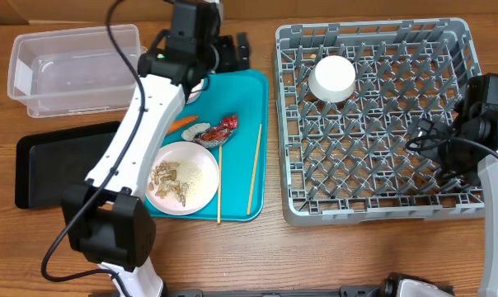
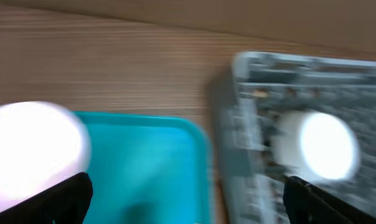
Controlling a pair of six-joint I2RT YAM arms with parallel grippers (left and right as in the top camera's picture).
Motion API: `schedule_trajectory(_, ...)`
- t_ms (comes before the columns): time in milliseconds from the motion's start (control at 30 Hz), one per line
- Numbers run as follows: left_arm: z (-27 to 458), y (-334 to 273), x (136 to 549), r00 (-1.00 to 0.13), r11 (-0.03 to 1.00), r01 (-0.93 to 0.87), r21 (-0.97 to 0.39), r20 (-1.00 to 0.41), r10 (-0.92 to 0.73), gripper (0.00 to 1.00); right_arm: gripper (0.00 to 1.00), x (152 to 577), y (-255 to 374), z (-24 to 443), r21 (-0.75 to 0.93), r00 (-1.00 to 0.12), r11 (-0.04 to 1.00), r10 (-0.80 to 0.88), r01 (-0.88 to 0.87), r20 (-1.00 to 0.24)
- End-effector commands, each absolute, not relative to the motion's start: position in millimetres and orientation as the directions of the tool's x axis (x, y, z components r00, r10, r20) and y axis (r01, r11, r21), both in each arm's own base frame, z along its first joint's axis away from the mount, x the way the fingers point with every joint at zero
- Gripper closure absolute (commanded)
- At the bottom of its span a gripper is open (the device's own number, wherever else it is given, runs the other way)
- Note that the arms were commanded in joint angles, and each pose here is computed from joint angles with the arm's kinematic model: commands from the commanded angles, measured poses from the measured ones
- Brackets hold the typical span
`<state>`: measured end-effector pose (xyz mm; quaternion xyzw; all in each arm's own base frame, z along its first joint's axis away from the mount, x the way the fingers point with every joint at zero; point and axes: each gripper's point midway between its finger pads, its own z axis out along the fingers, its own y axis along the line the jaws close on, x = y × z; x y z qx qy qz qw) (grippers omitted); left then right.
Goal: Sort waste into correct bins and load items into the dishwasher
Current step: 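Grasp the pink-lined bowl on the tray with the left gripper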
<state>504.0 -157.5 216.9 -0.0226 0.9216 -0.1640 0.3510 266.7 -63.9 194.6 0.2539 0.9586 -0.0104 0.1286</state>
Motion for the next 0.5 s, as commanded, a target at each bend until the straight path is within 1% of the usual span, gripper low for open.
schedule_trajectory(0, 183.5, -112.8, 517.1, -0.754, 0.991, -0.057, -0.123, -0.645, -0.124, 0.00, 0.00, 270.2, -65.9, 202.9, 0.056, -0.827, 0.869, 0.487, 0.492, -0.282)
schedule_trajectory(167, 140.2, -90.0, 522.7, -0.791, 0.992, -0.126, 0.024, -0.606, -0.086, 0.00, 0.00, 269.2, -65.7, 202.6, 0.055, -0.828, 0.868, 0.488, 0.493, -0.278)
schedule_trajectory(367, 95.4, -89.6, 525.2, -0.836, 0.991, -0.120, 0.061, -0.545, -0.068, 0.00, 0.00, 269.2, -65.7, 202.6, 0.055, -0.828, 0.868, 0.488, 0.493, -0.278)
schedule_trajectory(467, 82.1, -90.0, 526.7, -0.845, 0.991, -0.119, 0.067, -0.531, -0.066, 0.03, 0.00, 269.0, -65.6, 202.5, 0.055, -0.828, 0.868, 0.488, 0.493, -0.277)
